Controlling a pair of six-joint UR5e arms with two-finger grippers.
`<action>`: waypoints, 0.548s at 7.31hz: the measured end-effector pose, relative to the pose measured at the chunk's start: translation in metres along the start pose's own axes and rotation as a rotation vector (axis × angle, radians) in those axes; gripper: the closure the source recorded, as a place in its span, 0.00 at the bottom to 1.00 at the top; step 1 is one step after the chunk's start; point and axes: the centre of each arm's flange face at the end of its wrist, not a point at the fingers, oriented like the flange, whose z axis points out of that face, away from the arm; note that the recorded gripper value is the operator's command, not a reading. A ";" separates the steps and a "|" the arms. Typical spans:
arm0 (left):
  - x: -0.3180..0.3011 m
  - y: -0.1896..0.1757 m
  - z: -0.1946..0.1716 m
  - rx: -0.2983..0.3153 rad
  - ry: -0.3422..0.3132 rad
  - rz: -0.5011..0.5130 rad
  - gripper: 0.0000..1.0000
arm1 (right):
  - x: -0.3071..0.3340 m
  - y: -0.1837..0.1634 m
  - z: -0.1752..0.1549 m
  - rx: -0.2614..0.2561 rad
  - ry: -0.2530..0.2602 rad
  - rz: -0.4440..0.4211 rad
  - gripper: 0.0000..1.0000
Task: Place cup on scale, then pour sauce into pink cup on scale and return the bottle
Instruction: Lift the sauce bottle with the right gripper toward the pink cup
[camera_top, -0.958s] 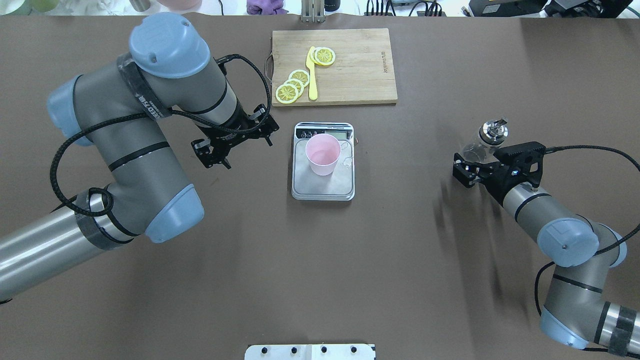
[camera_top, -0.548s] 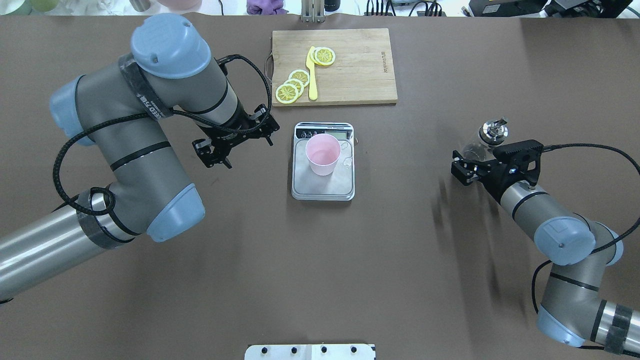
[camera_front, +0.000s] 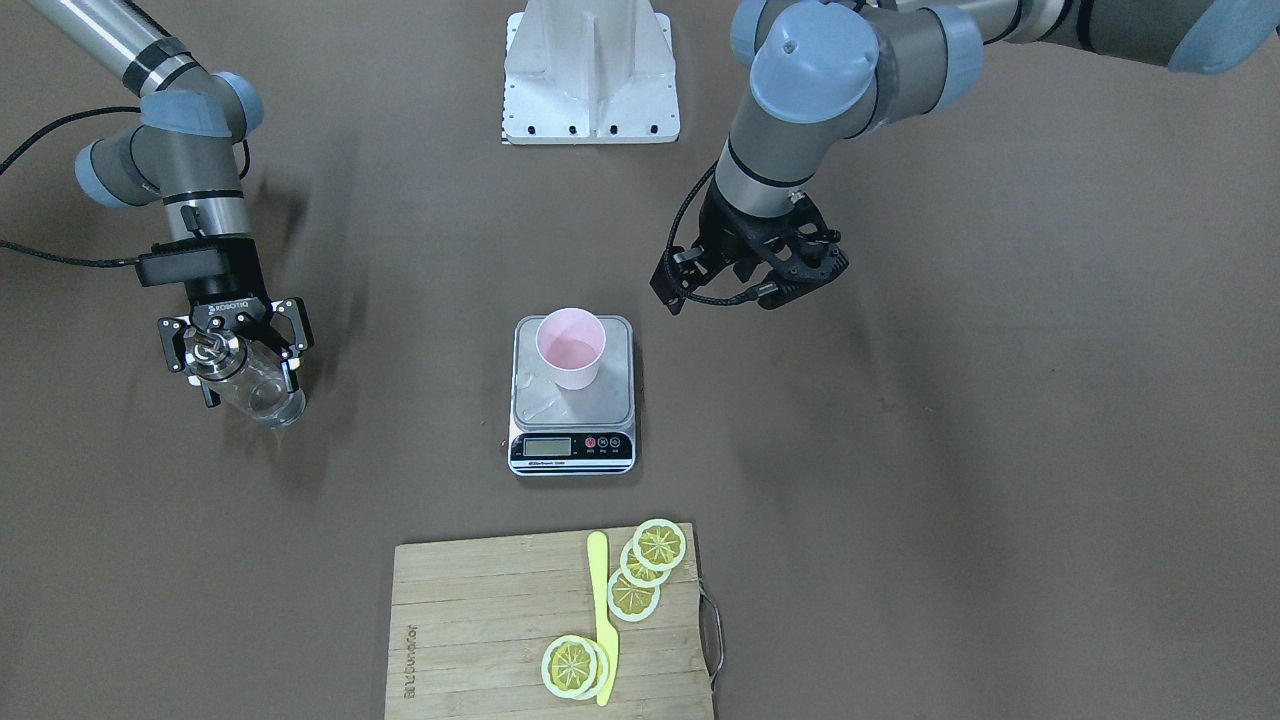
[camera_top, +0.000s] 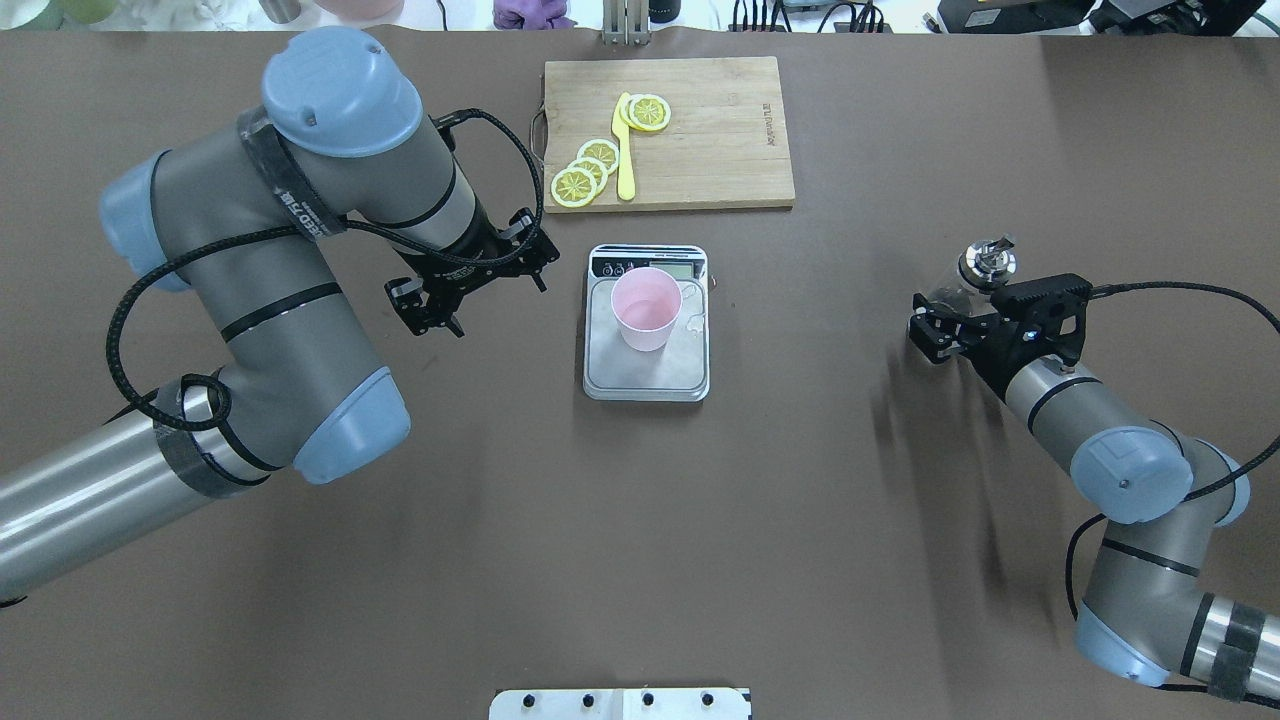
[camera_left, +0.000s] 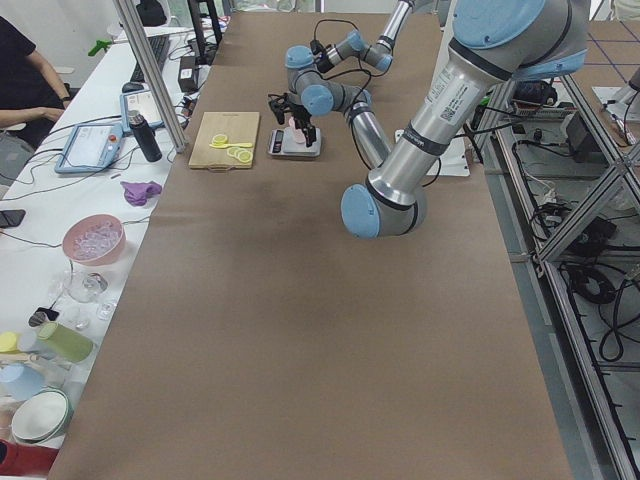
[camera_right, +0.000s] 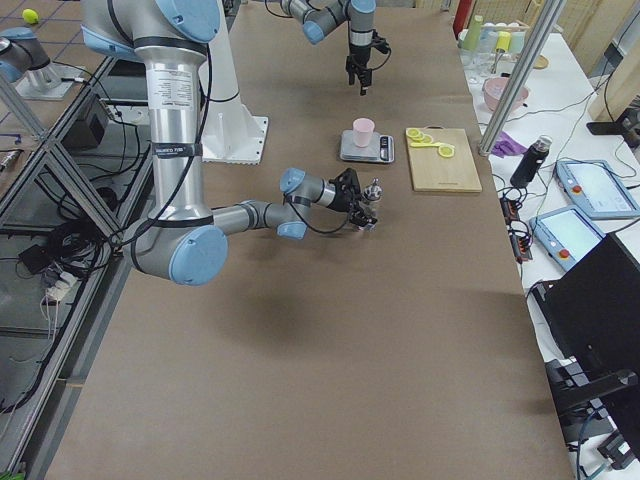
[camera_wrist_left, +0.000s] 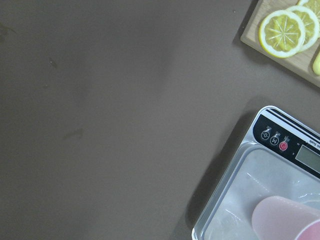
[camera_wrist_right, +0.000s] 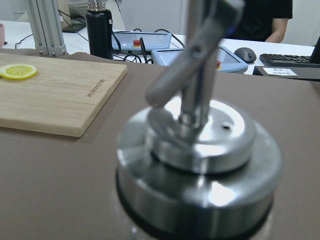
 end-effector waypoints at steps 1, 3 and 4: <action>0.000 0.000 0.000 0.000 0.000 0.000 0.02 | -0.001 -0.001 0.000 0.001 -0.001 0.003 1.00; 0.000 0.000 0.000 0.001 0.000 0.000 0.03 | -0.004 -0.005 0.000 0.003 -0.009 0.001 1.00; 0.000 0.000 0.000 0.000 0.000 0.000 0.02 | -0.005 -0.012 0.002 0.007 -0.011 -0.011 1.00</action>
